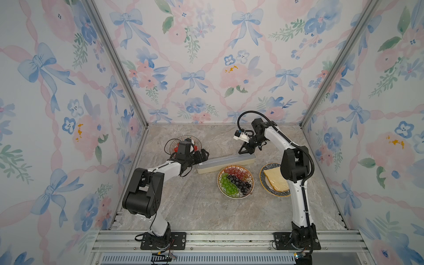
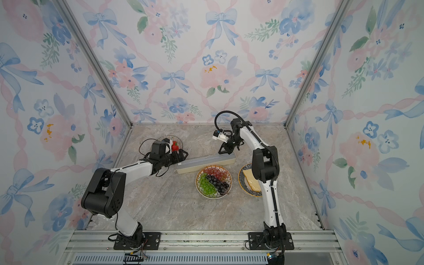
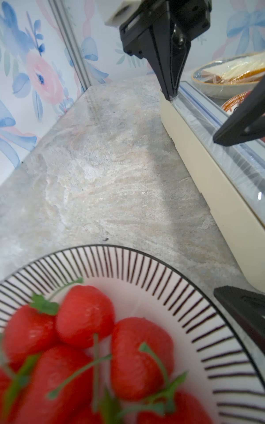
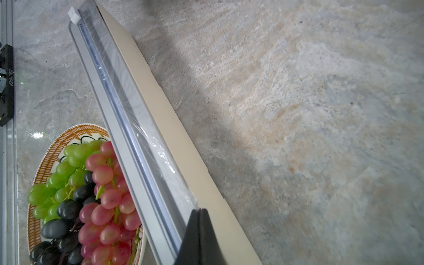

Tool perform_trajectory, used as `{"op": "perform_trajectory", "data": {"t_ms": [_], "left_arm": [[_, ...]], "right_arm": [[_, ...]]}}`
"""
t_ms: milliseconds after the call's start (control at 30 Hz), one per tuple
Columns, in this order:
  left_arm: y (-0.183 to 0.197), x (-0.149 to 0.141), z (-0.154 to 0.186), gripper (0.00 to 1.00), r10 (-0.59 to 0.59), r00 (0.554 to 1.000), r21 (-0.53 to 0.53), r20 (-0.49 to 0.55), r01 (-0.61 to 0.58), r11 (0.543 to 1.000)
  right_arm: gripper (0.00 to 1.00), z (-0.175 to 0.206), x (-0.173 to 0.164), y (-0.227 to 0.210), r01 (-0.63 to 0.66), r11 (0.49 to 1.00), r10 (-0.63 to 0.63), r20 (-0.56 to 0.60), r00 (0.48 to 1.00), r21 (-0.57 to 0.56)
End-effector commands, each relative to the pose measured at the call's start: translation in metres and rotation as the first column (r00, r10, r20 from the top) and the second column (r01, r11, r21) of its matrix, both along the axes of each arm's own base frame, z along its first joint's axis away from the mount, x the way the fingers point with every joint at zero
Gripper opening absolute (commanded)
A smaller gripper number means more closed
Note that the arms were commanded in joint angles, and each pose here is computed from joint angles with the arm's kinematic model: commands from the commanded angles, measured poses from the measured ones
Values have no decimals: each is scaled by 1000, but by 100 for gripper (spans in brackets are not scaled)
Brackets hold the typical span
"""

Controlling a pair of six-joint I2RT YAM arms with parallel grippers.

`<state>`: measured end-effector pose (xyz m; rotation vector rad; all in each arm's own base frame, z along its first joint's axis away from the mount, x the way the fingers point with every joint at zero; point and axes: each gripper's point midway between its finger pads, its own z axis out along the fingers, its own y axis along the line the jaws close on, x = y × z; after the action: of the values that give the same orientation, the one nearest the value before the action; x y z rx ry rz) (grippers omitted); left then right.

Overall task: Wrap the plate with plastic wrap
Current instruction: Pull the plastic wrap from the plastic wrap cutting box.

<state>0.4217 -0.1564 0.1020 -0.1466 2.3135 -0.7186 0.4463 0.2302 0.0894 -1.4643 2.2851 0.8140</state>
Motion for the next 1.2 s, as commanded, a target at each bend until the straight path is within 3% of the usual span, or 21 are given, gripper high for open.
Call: {"op": "perform_trajectory", "data": {"t_ms": [0,100,233,433,900,1167], "left_arm": [[-7,9,47,97,-146,968,128,204,121,984],[-30,2,58,92,-309,911,206,272,258,944],[-67,-8,64,90,-501,801,278,327,426,861],[-102,-6,49,92,-632,711,344,309,536,771],[-148,24,4,94,-711,675,455,197,580,676],[-137,37,-16,85,-689,714,518,126,545,660]], "right_arm": [[0,48,2,4,25,999,-30,121,992,44],[0,50,3,3,43,997,-52,166,985,56],[0,42,2,1,51,998,-56,159,986,39],[0,37,4,-2,61,998,-64,153,986,23],[0,36,7,-6,78,997,-80,153,985,19],[0,33,7,-7,80,997,-81,150,985,11]]}}
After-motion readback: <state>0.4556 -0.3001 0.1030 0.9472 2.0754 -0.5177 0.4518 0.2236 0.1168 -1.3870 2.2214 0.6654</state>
